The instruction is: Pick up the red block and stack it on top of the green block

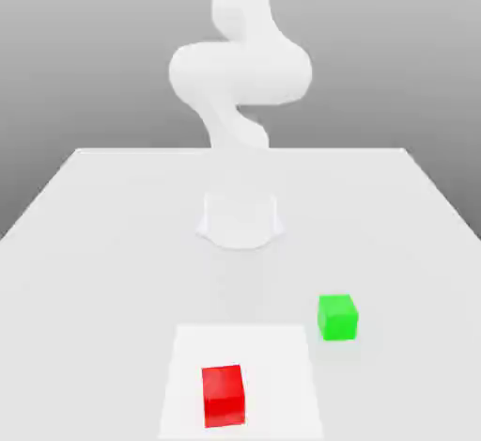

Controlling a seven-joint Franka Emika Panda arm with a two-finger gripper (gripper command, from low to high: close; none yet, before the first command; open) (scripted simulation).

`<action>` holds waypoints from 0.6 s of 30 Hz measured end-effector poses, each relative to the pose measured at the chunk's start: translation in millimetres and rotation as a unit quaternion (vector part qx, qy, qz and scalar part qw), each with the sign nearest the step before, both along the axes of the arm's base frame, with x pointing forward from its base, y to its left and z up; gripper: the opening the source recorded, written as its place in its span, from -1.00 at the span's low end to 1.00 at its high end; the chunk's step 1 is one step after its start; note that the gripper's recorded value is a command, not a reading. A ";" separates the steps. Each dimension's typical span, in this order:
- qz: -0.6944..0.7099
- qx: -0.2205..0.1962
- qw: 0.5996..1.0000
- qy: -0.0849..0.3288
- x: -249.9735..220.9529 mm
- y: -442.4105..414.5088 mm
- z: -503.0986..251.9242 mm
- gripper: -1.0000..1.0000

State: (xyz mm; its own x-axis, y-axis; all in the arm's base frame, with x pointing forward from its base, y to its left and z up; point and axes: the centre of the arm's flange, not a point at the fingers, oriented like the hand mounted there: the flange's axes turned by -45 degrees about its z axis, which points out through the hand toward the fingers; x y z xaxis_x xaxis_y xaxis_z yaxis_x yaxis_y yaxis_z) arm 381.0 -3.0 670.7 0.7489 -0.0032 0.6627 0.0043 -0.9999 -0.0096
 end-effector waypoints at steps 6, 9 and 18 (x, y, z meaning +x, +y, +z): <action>0.017 -0.002 0.996 0.092 65.6 -5.1 -109.7 0.00; 0.025 -0.004 0.990 0.137 86.4 -6.9 -167.6 0.00; 0.045 -0.016 0.962 0.268 103.2 -12.7 -346.1 0.00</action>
State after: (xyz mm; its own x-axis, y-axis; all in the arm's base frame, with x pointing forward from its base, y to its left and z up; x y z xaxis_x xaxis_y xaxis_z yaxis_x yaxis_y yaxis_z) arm 484.2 -15.8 324.5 0.9793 0.0913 0.1805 0.0936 -0.9956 -0.0047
